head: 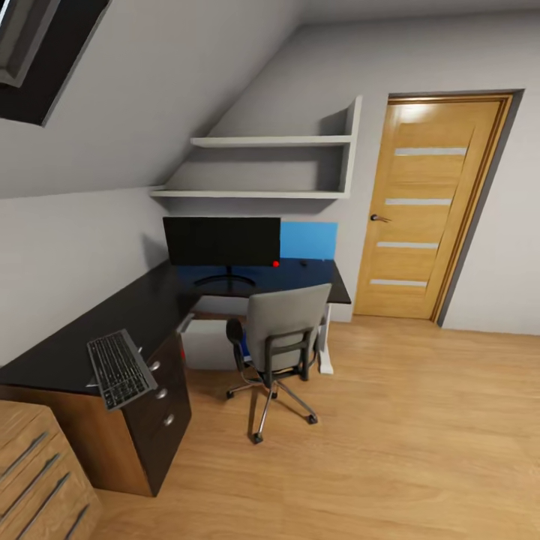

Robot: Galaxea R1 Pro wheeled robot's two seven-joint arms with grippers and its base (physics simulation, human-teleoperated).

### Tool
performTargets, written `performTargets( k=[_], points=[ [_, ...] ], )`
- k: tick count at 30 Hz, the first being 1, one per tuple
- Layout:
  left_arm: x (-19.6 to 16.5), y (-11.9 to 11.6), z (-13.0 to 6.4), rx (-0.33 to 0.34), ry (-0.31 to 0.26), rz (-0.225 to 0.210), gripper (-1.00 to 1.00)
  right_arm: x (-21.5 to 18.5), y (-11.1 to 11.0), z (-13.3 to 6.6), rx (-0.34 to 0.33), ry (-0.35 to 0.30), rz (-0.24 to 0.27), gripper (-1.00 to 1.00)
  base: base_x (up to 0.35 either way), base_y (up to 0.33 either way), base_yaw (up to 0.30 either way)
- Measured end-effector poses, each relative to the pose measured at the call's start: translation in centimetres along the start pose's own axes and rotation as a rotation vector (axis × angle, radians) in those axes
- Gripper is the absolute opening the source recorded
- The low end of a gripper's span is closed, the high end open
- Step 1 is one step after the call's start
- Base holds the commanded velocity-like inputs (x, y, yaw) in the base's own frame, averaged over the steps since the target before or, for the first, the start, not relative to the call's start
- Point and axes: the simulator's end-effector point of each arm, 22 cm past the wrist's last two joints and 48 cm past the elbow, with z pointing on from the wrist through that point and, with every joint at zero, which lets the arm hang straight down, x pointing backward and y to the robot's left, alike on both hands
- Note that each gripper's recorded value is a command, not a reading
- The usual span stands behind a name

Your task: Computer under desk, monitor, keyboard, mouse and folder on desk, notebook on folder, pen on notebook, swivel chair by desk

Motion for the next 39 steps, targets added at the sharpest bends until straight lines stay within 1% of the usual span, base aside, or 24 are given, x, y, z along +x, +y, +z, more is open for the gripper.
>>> performTargets(
  k=[8,12,16,19,22,39],
  points=[
    [0.0,0.1,0.0,-0.001,-0.001,-0.001,1.00,0.1,0.1,0.0,-0.002,0.002,0.000,1.00,0.222,-0.254,0.000],
    [0.0,0.2,0.0,-0.003,-0.001,-0.002,1.00,0.1,0.2,0.0,-0.002,0.003,0.000,1.00,0.148,-0.135,0.001],
    [-0.2,0.2,0.0,-0.004,-0.008,-0.003,1.00,-0.1,0.1,0.0,0.000,-0.006,0.000,1.00,0.026,-0.024,0.107],
    [-0.8,0.2,0.0,-0.005,-0.035,-0.003,1.00,-0.5,0.0,0.0,0.003,-0.024,0.000,1.00,0.048,-0.007,0.156],
    [-1.0,0.2,0.0,-0.005,-0.044,-0.004,1.00,-0.6,0.0,-0.1,0.003,-0.031,0.000,1.00,0.167,-0.003,0.102],
    [-1.2,0.3,0.0,-0.006,-0.056,-0.004,1.00,-0.9,-0.1,-0.1,0.003,-0.044,-0.001,1.00,0.304,-0.003,0.012]
  ],
)
